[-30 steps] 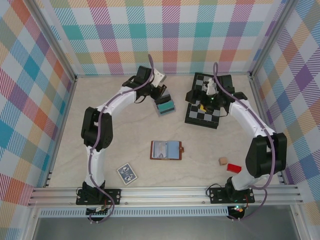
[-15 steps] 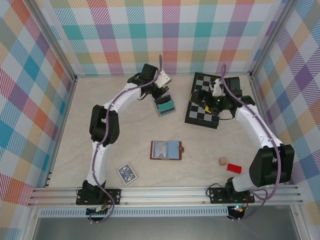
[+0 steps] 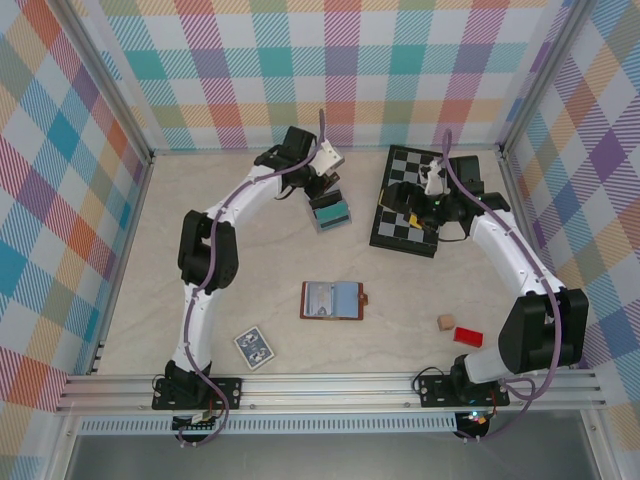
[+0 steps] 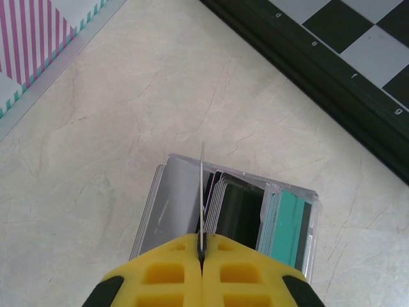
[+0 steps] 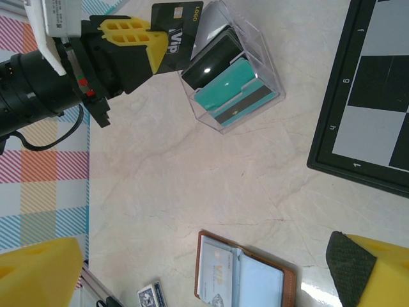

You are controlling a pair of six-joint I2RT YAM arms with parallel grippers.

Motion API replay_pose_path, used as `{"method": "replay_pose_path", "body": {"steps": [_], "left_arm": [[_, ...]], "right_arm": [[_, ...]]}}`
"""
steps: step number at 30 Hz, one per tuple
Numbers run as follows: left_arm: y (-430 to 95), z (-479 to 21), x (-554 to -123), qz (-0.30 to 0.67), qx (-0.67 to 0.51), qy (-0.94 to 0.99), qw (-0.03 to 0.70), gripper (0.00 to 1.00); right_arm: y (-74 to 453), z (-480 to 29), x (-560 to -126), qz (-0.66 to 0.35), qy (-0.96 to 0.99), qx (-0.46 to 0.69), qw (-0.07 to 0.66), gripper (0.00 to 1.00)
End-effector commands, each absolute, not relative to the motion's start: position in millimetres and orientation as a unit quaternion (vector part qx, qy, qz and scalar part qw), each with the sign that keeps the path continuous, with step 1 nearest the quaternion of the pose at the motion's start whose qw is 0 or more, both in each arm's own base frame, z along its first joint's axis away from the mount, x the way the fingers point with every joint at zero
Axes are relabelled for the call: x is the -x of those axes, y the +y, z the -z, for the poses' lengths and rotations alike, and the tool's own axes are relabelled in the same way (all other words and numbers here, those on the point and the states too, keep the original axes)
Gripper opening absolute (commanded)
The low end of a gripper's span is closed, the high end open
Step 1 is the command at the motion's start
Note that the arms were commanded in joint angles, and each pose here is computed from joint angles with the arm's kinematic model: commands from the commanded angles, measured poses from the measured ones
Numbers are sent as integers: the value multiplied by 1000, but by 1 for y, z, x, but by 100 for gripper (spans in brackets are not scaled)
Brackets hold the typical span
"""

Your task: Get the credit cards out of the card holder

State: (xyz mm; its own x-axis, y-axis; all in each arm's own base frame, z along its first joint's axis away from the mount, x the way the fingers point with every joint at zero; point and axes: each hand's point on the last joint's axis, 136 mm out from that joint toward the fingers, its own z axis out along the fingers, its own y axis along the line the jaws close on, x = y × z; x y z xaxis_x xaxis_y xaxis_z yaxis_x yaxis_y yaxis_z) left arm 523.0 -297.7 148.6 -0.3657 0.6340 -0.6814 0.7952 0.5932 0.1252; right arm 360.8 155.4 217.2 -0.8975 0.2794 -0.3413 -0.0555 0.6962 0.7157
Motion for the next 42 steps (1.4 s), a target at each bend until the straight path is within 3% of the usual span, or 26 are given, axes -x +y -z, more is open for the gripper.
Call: {"method": "replay_pose_path", "body": {"steps": [1, 12, 29, 36, 42], "left_arm": [[-308, -193, -512, 134, -437, 800, 388, 0], [-308, -154, -498, 118, -480, 802, 337, 0], [-292, -124, -520, 36, -503, 807, 309, 0], [-289, -125, -525, 26, -487, 820, 300, 23], [-288, -127, -526, 23, -478, 824, 302, 28]], "right_arm": [[156, -217, -357, -394, 892, -61, 214, 100], [157, -211, -358, -397, 892, -66, 204, 100], [158, -209, -358, -399, 892, -68, 200, 100], [158, -209, -358, -399, 892, -68, 199, 100], [157, -208, -359, -397, 893, -69, 199, 100]]}}
